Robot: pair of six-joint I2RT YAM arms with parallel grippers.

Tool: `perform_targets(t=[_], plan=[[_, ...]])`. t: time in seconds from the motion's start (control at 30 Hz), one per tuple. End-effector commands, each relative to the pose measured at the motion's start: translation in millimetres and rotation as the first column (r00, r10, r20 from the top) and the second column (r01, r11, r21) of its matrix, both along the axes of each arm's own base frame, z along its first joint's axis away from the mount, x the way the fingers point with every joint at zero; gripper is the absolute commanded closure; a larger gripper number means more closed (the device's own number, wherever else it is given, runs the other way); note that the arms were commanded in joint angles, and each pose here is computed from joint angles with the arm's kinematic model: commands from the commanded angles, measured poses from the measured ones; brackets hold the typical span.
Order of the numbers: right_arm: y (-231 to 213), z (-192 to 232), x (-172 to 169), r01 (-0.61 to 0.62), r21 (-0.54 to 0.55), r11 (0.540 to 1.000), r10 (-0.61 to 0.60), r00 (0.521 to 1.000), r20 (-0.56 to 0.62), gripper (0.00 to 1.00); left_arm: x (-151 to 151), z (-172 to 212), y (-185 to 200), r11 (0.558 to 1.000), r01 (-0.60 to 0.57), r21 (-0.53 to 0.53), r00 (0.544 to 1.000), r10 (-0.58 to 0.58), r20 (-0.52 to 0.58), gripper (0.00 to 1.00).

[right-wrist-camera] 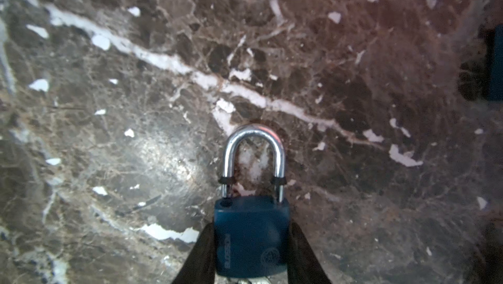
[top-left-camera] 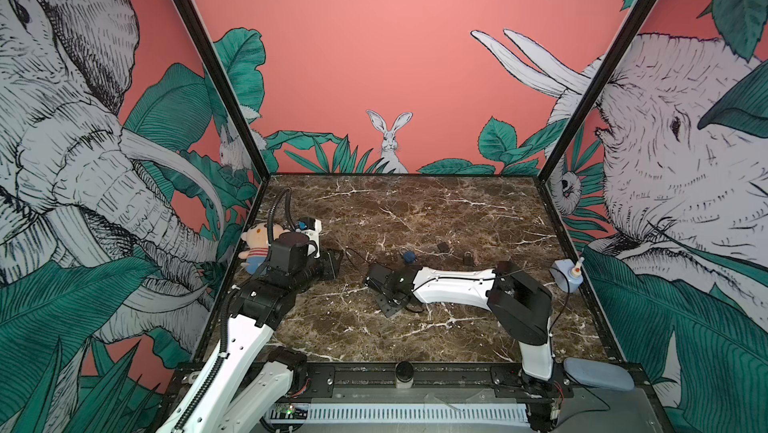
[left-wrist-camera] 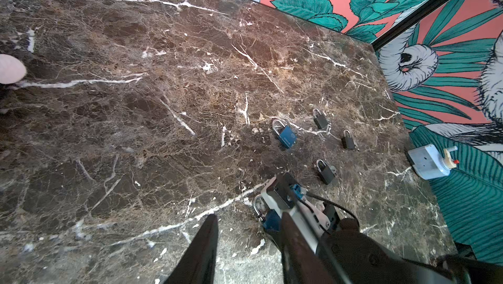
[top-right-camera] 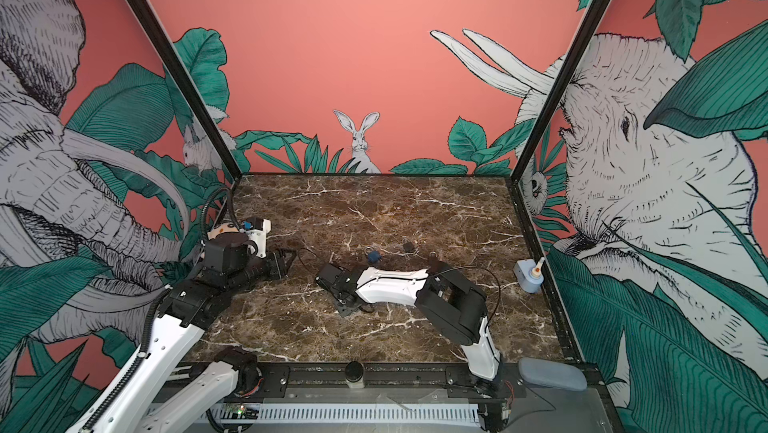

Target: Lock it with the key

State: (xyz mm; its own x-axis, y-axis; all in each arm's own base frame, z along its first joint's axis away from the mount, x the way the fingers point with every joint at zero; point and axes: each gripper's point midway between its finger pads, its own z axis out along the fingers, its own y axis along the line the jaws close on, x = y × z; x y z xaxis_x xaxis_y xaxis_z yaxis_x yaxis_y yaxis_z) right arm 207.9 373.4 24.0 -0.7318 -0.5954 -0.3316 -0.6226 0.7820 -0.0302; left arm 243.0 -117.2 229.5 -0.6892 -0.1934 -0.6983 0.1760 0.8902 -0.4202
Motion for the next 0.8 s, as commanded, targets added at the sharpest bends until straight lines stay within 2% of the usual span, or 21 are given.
perform_targets(t=[0.0,0.2,0.3,0.4,0.6,0.63,0.77], plan=[[-4,7,2,-0.015,-0.002,1.000,0.015,1.000,0.004,0.86,1,8,5,1.000,-0.008,0.020,1.000,0.007,0.016,0.60],[-16,53,21,-0.004,0.108,0.994,-0.002,0.999,0.054,0.90,6,9,3,1.000,-0.004,0.028,1.000,0.004,0.013,0.67],[-21,83,32,-0.015,0.185,0.983,-0.001,0.996,0.087,0.91,13,12,1,1.000,-0.005,0.018,1.000,0.004,0.028,0.67],[-29,111,41,-0.033,0.212,0.977,0.007,0.992,0.123,0.91,20,14,-5,1.000,0.007,0.005,1.000,-0.007,0.025,0.67],[-40,140,51,-0.079,0.213,0.974,0.041,0.983,0.177,0.92,36,19,-31,0.992,0.086,-0.096,0.996,-0.083,0.032,0.65],[-40,162,52,-0.090,0.254,0.963,0.037,0.977,0.208,0.92,37,20,-38,0.986,0.113,-0.119,0.993,-0.110,0.035,0.64],[-36,181,51,-0.119,0.306,0.945,0.051,0.973,0.224,0.93,39,25,-66,0.945,0.235,-0.227,0.972,-0.230,0.047,0.63]])
